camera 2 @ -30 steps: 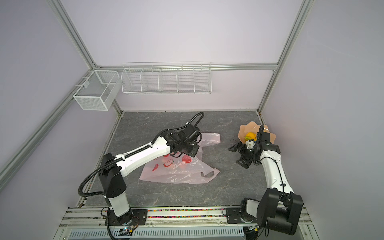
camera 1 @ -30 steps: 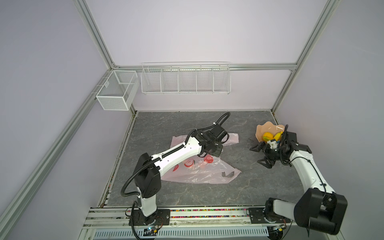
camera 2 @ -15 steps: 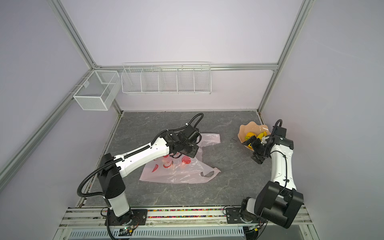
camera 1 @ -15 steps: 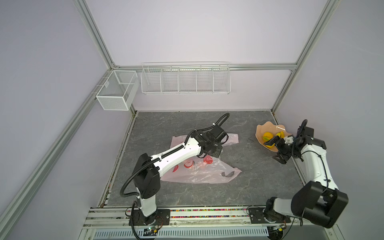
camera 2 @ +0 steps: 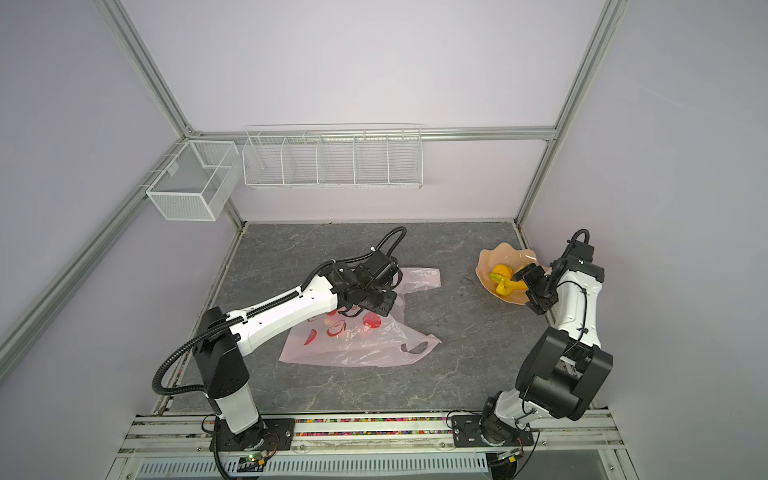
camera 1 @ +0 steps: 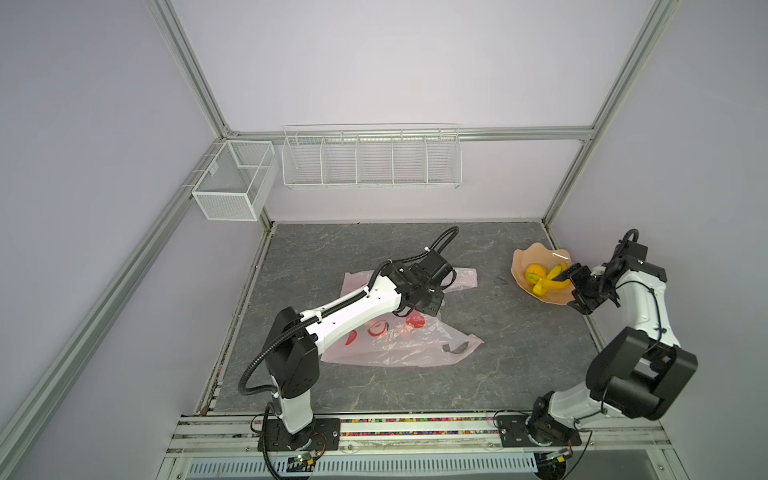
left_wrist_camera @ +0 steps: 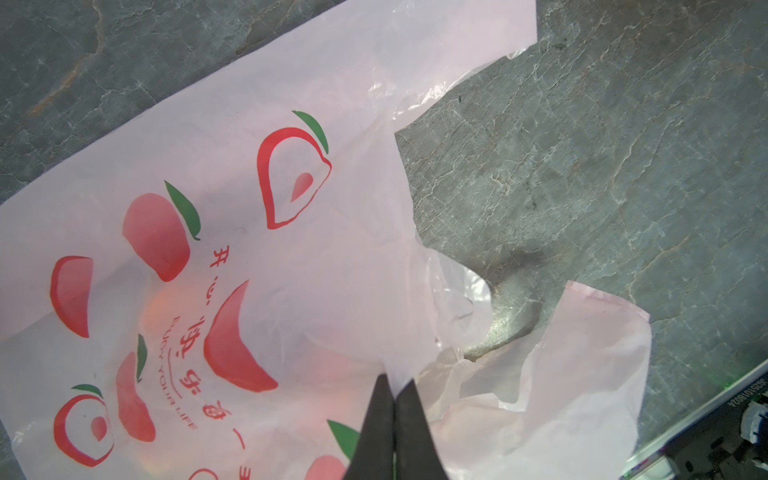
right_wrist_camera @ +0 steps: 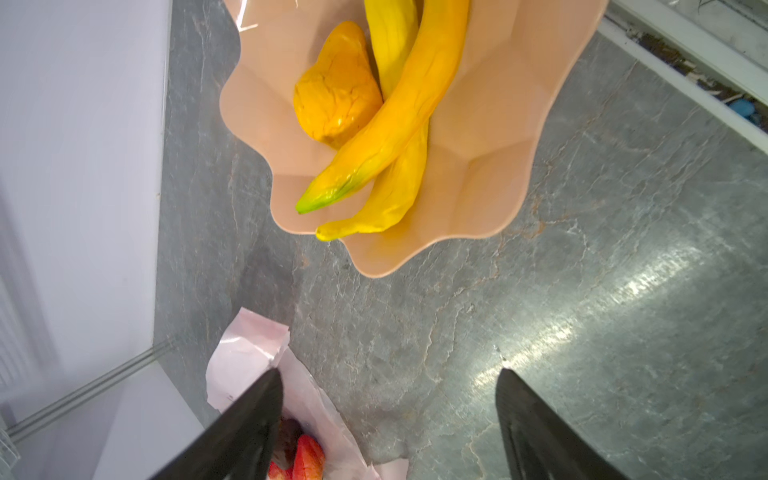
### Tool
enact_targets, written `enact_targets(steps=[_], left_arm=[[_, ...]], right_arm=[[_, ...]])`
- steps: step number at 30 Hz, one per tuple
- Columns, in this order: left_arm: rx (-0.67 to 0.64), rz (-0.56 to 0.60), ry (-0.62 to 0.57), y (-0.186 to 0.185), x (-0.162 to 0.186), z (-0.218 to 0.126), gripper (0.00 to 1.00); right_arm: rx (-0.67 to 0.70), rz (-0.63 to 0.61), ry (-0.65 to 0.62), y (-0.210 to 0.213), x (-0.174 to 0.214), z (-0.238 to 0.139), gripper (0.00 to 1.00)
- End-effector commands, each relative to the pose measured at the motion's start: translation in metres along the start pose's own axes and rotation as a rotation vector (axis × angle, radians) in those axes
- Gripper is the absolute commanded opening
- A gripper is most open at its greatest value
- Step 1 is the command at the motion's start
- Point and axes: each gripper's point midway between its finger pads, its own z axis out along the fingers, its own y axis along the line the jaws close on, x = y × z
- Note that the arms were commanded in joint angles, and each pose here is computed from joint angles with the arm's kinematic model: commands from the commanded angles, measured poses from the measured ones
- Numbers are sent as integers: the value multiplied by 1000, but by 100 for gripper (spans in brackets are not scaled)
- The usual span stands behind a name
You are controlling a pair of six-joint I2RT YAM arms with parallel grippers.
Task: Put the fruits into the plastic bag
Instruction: 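Withdraw the right gripper from the bag toward the fruit bowl, then lower the open right gripper over the yellow banana in the bowl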
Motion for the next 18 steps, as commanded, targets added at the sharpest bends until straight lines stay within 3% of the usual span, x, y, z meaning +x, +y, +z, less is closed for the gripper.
enact_targets(steps=[1, 18], left_arm=[[-1, -13, -24, 0, -1, -11, 0], [3, -48, -38, 4, 9, -7, 0]], right_arm=[[-14, 61, -33, 2, -23, 9, 76], [15, 189, -10, 10, -74, 50, 64]])
